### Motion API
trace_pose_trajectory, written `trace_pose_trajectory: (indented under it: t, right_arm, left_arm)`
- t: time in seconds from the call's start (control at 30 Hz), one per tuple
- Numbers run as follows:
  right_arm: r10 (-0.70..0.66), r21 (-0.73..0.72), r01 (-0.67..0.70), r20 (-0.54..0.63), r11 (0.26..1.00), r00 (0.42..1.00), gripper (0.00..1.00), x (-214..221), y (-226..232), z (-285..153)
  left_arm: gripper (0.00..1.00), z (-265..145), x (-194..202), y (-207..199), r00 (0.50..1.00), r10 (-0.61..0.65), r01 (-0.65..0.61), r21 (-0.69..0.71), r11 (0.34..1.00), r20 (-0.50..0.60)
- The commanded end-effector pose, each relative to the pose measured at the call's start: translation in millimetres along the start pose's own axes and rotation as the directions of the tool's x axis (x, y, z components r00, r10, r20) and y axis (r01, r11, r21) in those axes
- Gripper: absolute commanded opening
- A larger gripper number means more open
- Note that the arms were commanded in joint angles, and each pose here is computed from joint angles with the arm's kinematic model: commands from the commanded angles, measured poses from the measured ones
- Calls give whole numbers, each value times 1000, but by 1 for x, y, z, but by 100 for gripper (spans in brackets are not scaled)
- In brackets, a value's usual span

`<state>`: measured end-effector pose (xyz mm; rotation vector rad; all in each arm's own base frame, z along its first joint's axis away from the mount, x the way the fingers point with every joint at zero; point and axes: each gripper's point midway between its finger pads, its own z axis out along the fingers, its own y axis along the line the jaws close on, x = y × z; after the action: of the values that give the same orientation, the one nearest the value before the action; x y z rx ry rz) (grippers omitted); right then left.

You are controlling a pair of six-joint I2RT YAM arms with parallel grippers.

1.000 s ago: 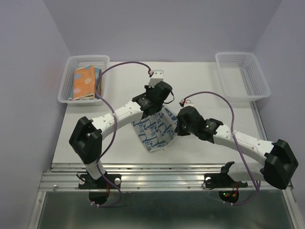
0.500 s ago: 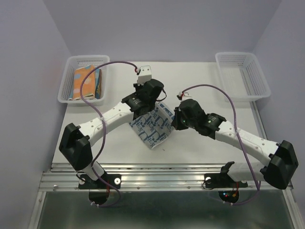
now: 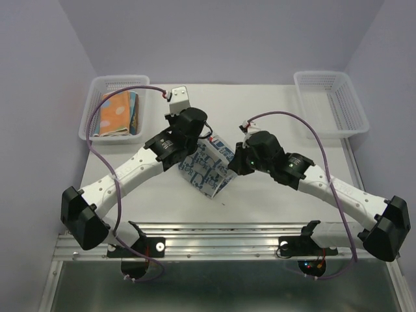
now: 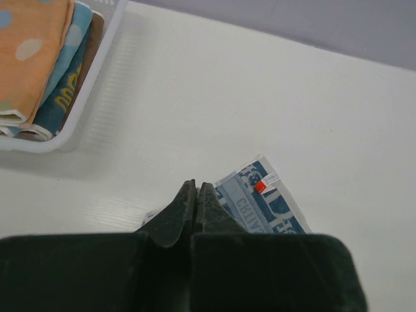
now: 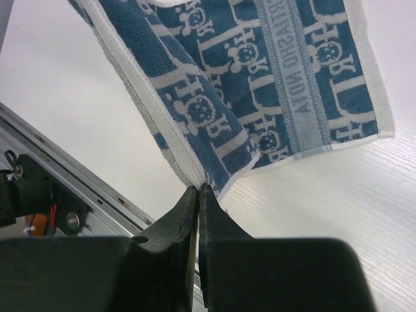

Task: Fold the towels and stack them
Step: Flatten out the crumpled towel

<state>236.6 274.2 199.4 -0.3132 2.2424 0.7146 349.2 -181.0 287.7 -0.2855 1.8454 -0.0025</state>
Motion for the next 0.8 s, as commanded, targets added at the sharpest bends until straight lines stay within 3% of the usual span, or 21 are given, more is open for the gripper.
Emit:
trace_pose_trajectory:
  t: [0.0, 0.23, 0.47, 0.57, 0.7, 0.77]
  right_arm:
    - [-1, -133, 2, 11, 991, 1000, 1, -11, 33, -6]
    - [-106, -381, 76, -56, 922, 993, 1, 6, 101, -15]
    - [-107, -435, 119, 51, 893, 993, 1, -25, 127, -44]
    - [-125, -460, 183, 154, 869, 980, 1, -55, 139, -77]
    - [-146, -347, 262, 326, 900, 934, 1, -113, 136, -117]
    - [-178, -343, 329, 404, 880, 898, 1, -140, 147, -143]
  left_arm:
    - [0, 5, -4, 20, 999, 19, -16, -87, 996, 34]
    - [0, -1, -3, 60, 997, -72, 76, -110, 991, 34]
    - [0, -36, -23, 86, 979, -183, 188, -48, 981, 84]
    - [0, -55, -45, 89, 959, -259, 258, 29, 966, 115]
    - [0, -86, -89, 82, 922, -361, 334, 182, 925, 142]
    - [0, -103, -117, 79, 899, -407, 363, 245, 899, 162]
